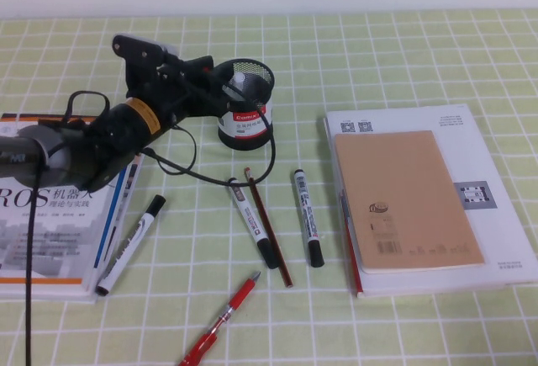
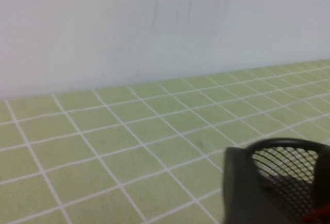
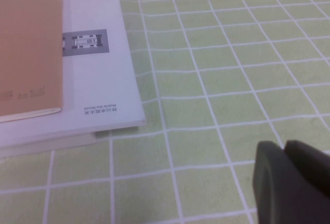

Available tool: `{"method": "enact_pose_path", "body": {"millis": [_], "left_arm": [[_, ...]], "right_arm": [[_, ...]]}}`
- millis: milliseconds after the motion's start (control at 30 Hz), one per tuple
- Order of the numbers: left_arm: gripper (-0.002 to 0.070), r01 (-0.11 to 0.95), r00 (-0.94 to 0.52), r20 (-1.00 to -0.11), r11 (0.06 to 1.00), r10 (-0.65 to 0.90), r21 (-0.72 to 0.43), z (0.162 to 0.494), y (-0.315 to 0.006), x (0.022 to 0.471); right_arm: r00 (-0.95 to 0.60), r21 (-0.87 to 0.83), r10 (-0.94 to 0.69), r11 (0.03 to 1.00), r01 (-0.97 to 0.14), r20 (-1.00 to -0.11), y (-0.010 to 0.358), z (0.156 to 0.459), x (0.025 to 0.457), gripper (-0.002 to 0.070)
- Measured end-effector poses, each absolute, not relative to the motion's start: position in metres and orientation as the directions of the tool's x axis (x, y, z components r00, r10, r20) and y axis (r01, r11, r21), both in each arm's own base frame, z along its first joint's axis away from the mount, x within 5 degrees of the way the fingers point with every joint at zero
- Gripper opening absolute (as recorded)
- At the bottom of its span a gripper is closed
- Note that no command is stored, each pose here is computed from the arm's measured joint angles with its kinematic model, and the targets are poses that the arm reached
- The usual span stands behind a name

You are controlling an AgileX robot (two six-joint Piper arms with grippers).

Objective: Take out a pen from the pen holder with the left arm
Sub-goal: Pick up the pen from the pen holder, then place the pen on the table

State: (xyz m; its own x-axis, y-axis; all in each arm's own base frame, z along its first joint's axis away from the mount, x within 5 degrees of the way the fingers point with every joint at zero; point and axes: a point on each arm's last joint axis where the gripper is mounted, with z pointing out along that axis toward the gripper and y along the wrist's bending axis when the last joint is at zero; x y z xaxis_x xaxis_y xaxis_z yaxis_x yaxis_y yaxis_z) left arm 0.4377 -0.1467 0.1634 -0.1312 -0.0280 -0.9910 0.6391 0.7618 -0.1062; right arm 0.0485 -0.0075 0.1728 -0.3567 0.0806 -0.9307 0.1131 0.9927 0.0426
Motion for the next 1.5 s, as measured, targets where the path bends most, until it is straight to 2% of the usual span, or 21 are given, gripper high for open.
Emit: {"method": "enact_pose_path", "body": {"millis": [167,233,533,633,800,933,1167,1300,1400,1500], "left_arm": [[0.0078,0.615,-0.137,-0.989,0.778,-0.058,-0.131,0.165,-0.146,0.440],[0.0056,0.615,-0.137,-0.989,0.778,-0.061,-0.133,0.165,-0.145,0.440],[0.0055,0.616,-0.128,-0.990,0.776,-0.067,-0.132,0.168,-0.146,0.440],[0.0055,0.620,-0.107,-0.991,0.774,-0.075,-0.126,0.178,-0.145,0.438],[0.0055,0.657,-0.057,-0.994,0.747,-0.090,-0.106,0.205,-0.147,0.432],[0.0055,0.702,0.010,-0.999,0.712,-0.045,-0.025,0.230,-0.150,0.423],[0.0055,0.736,0.157,-0.987,0.661,0.043,0.145,0.301,-0.148,0.392],[0.0055,0.759,0.169,-0.983,0.626,0.077,0.179,0.335,-0.144,0.365],[0.0055,0.781,0.160,-0.982,0.595,0.102,0.189,0.345,-0.141,0.339],[0.0055,0.789,0.117,-0.989,0.597,0.088,0.147,0.340,-0.134,0.314]], "right_arm": [[-0.357,0.043,0.081,0.993,0.113,-0.931,-0.008,0.173,0.049,-0.0013],[-0.357,0.043,0.081,0.993,0.113,-0.931,-0.008,0.173,0.049,-0.0013],[-0.357,0.043,0.081,0.993,0.113,-0.931,-0.008,0.173,0.049,-0.0013],[-0.357,0.043,0.081,0.993,0.113,-0.931,-0.008,0.173,0.049,-0.0013],[-0.357,0.043,0.081,0.993,0.113,-0.931,-0.008,0.173,0.049,-0.0012],[-0.357,0.043,0.081,0.993,0.113,-0.931,-0.008,0.173,0.049,-0.0013],[-0.357,0.043,0.081,0.993,0.113,-0.931,-0.008,0.173,0.049,-0.0013],[-0.357,0.043,0.081,0.993,0.113,-0.931,-0.008,0.173,0.049,-0.0013],[-0.357,0.043,0.081,0.993,0.113,-0.931,-0.008,0.173,0.049,-0.0013],[-0.357,0.043,0.081,0.993,0.113,-0.931,-0.008,0.173,0.049,-0.0013]]}}
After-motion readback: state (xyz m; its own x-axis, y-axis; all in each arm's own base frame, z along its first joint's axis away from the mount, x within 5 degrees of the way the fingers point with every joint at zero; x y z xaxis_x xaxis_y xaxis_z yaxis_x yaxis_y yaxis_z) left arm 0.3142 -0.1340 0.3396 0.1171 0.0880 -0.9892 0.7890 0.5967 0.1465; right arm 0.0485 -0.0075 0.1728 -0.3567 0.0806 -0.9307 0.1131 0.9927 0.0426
